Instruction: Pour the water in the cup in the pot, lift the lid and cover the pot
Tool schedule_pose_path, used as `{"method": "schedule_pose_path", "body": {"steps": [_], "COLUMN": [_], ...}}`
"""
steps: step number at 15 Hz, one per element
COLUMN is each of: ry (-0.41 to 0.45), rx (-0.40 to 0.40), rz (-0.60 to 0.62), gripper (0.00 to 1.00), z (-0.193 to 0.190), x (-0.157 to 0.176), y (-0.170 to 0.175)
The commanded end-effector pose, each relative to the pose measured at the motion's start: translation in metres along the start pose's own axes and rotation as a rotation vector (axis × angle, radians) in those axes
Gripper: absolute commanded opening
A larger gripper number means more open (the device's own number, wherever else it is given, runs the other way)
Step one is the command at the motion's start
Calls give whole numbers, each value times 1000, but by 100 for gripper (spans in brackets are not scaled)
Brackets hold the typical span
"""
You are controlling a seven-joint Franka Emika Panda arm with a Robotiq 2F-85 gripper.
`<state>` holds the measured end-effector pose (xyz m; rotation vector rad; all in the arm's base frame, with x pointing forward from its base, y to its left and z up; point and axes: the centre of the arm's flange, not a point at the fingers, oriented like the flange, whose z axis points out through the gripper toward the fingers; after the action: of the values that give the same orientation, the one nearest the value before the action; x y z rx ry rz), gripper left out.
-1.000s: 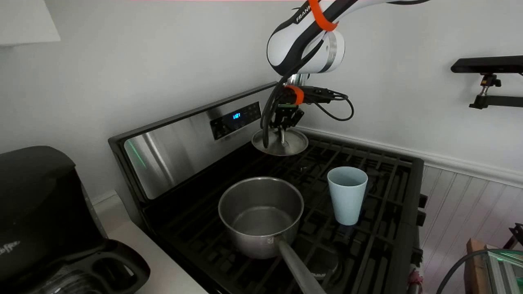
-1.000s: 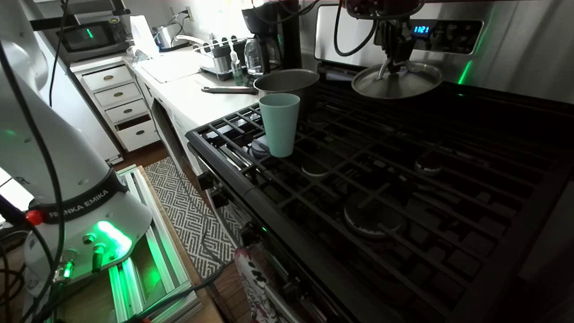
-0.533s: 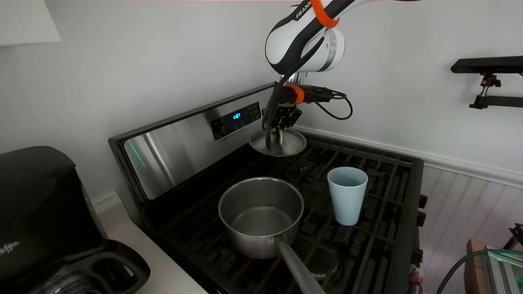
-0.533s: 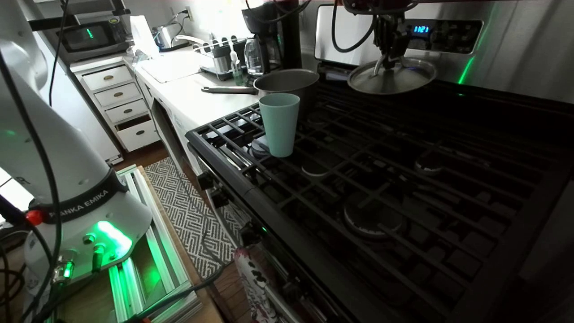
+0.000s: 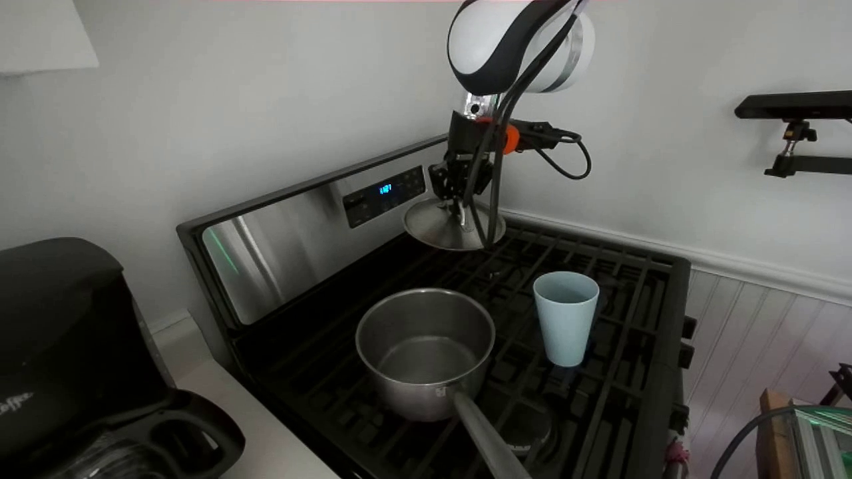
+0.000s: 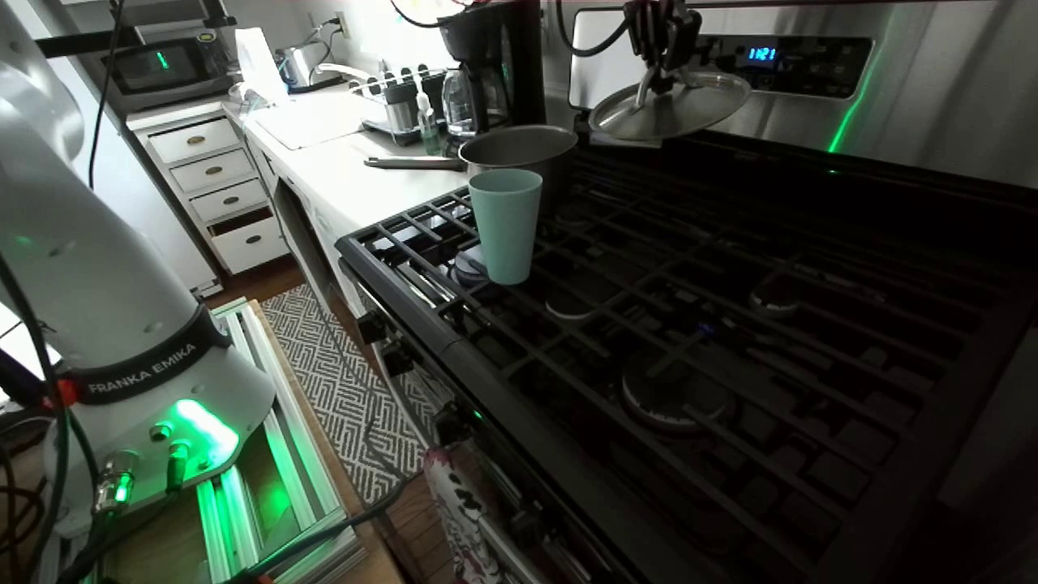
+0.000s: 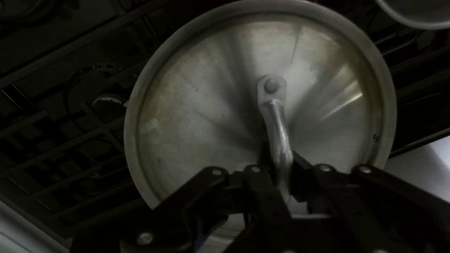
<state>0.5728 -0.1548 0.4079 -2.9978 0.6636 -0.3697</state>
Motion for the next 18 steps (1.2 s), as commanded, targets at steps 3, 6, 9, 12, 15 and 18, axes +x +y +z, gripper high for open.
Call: {"method": "schedule_pose_path", "body": {"steps": [3, 6, 9, 12, 15, 18], "ry": [19, -11, -17, -20, -21, -18], "rx": [32, 30, 31, 29, 7, -18], "rz": [-141, -134, -140, -135, -218, -306], "gripper": [2, 2, 9, 2, 2, 2], "z": [-21, -12, -9, -7, -10, -12], "x": [-62, -49, -54, -53, -64, -75], "y": [-22, -29, -31, -29, -51, -76]}}
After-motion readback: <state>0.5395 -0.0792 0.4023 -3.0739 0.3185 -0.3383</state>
